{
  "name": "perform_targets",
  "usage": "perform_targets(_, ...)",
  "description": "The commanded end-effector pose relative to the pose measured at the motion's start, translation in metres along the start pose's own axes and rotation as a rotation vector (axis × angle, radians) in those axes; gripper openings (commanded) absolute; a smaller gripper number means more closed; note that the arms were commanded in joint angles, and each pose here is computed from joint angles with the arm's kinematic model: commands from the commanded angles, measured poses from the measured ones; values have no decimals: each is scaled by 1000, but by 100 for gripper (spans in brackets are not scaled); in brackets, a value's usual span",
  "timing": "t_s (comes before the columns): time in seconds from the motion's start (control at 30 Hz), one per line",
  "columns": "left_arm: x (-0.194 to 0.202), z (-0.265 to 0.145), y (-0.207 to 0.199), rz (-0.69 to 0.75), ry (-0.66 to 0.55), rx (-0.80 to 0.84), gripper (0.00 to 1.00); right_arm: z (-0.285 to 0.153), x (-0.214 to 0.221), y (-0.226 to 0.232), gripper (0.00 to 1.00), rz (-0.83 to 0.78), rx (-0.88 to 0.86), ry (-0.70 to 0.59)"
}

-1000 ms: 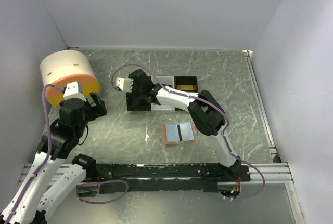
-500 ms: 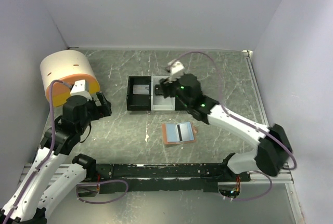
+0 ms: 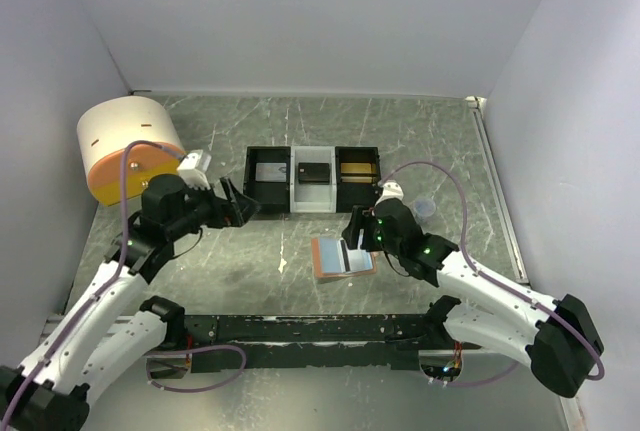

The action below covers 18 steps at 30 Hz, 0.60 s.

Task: Take the credit cards out of the card holder

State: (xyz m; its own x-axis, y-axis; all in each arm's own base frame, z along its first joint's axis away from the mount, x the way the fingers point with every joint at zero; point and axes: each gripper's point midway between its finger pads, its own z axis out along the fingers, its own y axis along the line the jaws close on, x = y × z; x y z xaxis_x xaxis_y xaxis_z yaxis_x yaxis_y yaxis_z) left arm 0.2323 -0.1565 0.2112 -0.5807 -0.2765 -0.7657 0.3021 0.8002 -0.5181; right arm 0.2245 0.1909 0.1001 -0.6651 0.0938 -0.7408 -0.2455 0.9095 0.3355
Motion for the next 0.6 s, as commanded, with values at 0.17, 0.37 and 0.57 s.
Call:
perform_targets(0.17, 49, 30, -94, -15, 128, 257, 96, -2, 29, -3, 65, 123, 19, 108)
perform_targets(0.37, 85, 46, -121, -7, 186, 247, 92, -5, 29, -8, 67, 153, 38, 88)
perform_targets(0.57, 113, 62, -137, -17, 224, 256, 93, -10, 26, -11, 68, 164, 57, 78)
